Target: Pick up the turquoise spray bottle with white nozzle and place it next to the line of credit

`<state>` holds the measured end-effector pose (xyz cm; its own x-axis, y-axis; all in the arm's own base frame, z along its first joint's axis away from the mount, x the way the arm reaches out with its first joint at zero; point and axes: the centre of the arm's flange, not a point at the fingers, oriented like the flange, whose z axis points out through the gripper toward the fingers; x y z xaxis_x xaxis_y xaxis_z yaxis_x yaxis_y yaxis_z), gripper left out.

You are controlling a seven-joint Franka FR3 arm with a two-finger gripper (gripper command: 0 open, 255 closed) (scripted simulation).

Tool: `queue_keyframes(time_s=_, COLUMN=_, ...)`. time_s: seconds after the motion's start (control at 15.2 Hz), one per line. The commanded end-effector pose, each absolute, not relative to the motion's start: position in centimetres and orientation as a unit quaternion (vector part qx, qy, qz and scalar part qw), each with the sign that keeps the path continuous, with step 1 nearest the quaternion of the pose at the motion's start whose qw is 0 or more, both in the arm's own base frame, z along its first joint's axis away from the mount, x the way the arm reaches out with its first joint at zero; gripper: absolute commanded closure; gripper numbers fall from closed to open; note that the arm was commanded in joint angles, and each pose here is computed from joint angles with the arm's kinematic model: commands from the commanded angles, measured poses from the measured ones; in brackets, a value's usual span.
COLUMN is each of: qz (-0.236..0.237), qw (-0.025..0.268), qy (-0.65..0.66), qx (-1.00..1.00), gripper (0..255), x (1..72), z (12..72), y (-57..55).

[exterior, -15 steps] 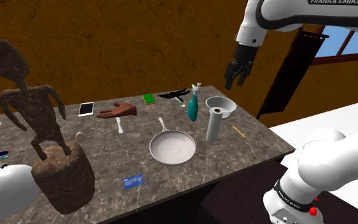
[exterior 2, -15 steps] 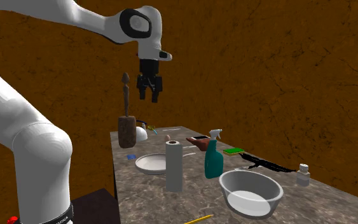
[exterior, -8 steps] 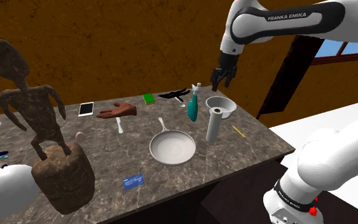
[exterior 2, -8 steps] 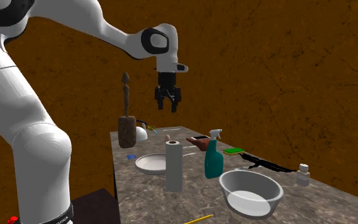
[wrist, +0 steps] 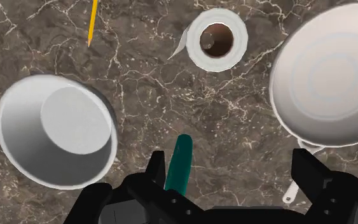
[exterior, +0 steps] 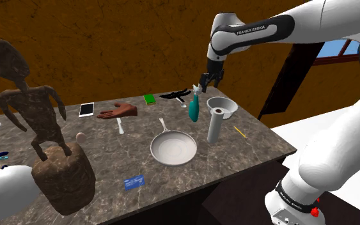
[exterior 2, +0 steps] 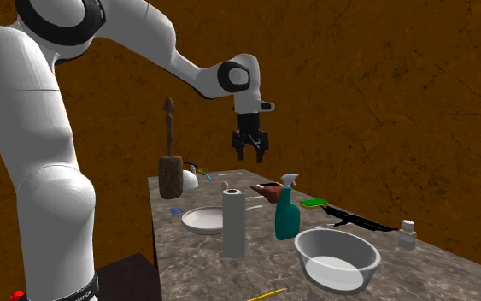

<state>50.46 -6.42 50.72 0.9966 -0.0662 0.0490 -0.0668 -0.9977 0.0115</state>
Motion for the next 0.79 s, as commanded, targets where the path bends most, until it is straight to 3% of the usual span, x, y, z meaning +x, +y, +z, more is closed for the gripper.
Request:
queue_keyframes(time_s=0.0, qz=0.027, qw=0.015, qy=-0.034, qx=0.999, gripper=0, x=52.6, z=49.4, y=-7.4)
queue_keyframes(time_s=0.53, qz=0.036, qw=0.047, qy=-0.035, qx=0.998, gripper=0, x=60.9, z=45.2, y=-10.6)
queue_keyframes(time_s=0.73, qz=0.036, qw=0.047, qy=-0.035, qx=0.998, gripper=0, x=61.0, z=43.7, y=-10.8)
